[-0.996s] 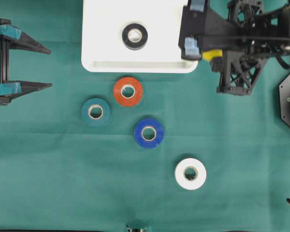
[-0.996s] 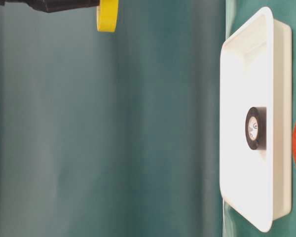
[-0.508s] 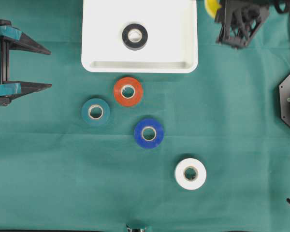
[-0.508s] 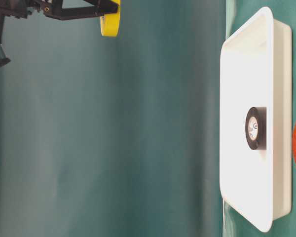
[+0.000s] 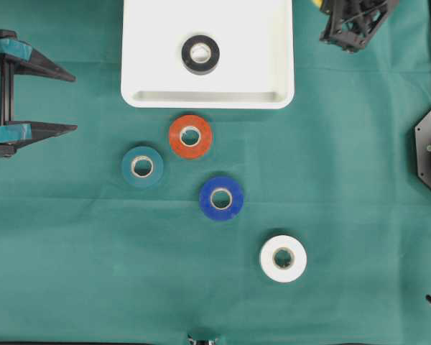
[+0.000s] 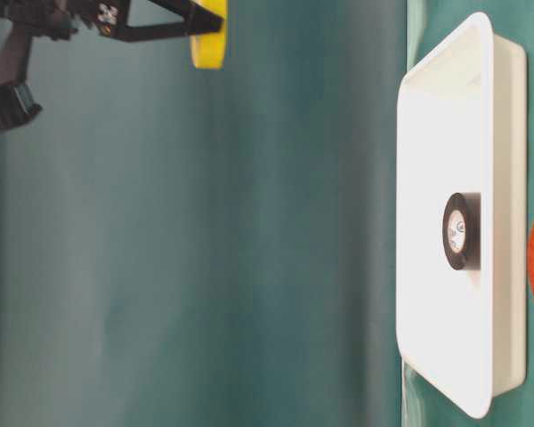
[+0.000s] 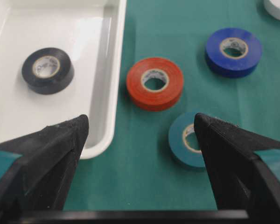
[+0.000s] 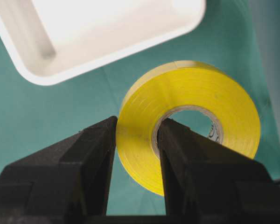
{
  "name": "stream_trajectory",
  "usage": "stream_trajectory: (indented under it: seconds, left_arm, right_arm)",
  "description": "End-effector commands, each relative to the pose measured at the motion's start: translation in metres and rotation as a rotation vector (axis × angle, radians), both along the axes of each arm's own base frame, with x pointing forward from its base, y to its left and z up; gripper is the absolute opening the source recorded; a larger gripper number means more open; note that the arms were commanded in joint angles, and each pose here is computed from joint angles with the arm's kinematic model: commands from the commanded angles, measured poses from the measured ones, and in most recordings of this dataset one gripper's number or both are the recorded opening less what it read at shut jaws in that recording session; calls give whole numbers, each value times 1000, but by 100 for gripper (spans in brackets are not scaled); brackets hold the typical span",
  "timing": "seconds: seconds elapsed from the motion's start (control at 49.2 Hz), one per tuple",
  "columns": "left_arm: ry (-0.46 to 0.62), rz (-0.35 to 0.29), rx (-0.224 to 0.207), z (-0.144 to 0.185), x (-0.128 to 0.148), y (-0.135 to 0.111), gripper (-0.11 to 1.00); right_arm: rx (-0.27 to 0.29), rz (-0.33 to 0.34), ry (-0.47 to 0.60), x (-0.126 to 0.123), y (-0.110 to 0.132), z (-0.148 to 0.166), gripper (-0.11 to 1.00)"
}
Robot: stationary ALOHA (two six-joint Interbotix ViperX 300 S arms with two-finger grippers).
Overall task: Pick up the tape from a random location and place it into the white case.
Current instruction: 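Carry the yellow roll up and left over the white tray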
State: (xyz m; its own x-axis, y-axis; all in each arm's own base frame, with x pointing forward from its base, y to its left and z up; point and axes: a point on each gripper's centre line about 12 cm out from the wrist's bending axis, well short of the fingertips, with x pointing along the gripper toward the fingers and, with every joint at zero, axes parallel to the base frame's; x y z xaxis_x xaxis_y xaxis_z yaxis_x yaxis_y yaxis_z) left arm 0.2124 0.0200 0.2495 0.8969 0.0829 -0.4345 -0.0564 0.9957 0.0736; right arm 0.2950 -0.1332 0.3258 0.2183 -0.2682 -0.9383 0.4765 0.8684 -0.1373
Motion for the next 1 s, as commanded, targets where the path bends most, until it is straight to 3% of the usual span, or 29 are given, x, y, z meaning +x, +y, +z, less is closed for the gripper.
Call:
stream_trajectory:
  seconds: [0.0, 0.63, 0.976]
  left_arm:
    - [-15, 4, 0, 4, 2, 1, 93]
    - [-15, 2, 0, 4, 2, 0, 93]
    - [-14, 2, 0, 4, 2, 1, 93]
  right_arm:
    - [-10, 3, -31, 6, -3, 5, 29]
    - [-62, 108, -69, 83, -32, 5, 29]
    - [-55, 110, -70, 91, -34, 4, 29]
